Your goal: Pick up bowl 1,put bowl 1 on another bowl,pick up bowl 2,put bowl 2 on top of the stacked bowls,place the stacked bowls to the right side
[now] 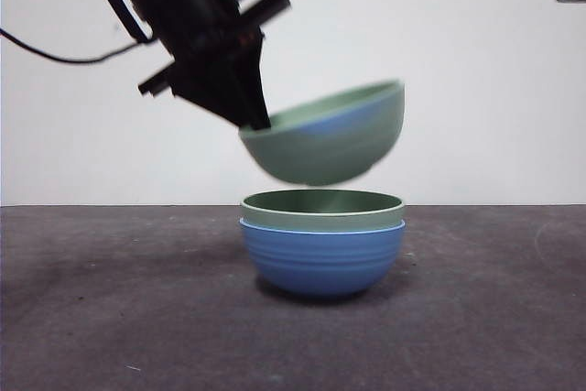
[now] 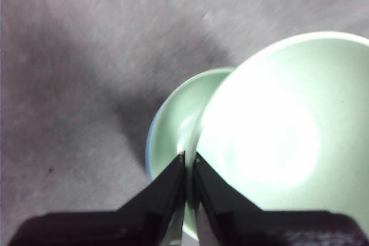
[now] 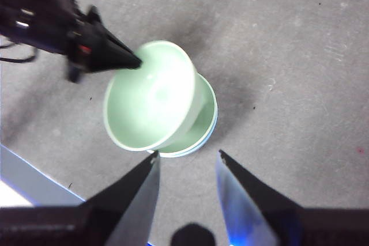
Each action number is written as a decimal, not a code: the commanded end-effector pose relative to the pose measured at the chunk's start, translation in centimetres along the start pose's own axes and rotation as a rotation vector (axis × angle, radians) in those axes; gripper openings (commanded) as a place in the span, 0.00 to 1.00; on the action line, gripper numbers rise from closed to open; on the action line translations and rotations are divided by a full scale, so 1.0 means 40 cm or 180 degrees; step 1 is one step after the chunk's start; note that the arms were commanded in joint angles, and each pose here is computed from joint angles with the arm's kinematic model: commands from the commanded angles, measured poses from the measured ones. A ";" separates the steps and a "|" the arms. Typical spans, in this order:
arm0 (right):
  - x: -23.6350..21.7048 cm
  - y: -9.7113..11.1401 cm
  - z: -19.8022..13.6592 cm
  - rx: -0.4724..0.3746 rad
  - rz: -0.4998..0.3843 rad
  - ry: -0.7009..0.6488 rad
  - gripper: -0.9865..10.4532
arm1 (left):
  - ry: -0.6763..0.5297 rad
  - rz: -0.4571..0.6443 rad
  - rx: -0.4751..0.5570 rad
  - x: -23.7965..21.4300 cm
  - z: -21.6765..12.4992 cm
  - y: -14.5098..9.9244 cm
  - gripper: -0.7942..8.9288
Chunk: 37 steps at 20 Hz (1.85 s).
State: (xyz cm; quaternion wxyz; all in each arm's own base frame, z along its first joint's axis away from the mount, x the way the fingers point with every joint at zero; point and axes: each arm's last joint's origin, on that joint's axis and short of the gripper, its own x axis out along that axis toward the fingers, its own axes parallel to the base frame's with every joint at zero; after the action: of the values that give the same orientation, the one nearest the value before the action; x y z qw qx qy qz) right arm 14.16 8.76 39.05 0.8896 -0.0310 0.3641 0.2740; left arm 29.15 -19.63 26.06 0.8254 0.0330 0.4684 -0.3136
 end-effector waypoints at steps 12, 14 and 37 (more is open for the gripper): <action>0.001 0.000 -0.004 -0.0023 -0.0011 0.0027 0.23 | 0.0408 0.0191 -0.0006 0.083 0.000 0.014 0.09; 0.001 0.000 -0.004 -0.0023 -0.0011 0.0033 0.23 | 0.0436 0.0183 0.0010 0.084 -0.003 0.008 0.23; 0.323 -0.030 0.030 0.0127 -0.0127 0.1125 0.40 | 0.0521 0.0172 0.0456 -0.334 0.037 -0.086 0.34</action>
State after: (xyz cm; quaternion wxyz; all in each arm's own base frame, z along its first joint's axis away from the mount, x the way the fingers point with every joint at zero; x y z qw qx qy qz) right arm 22.92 13.97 31.54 0.8200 -0.0675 0.5141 0.2422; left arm 23.52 -16.50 38.25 0.7877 0.1221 0.5140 -0.3168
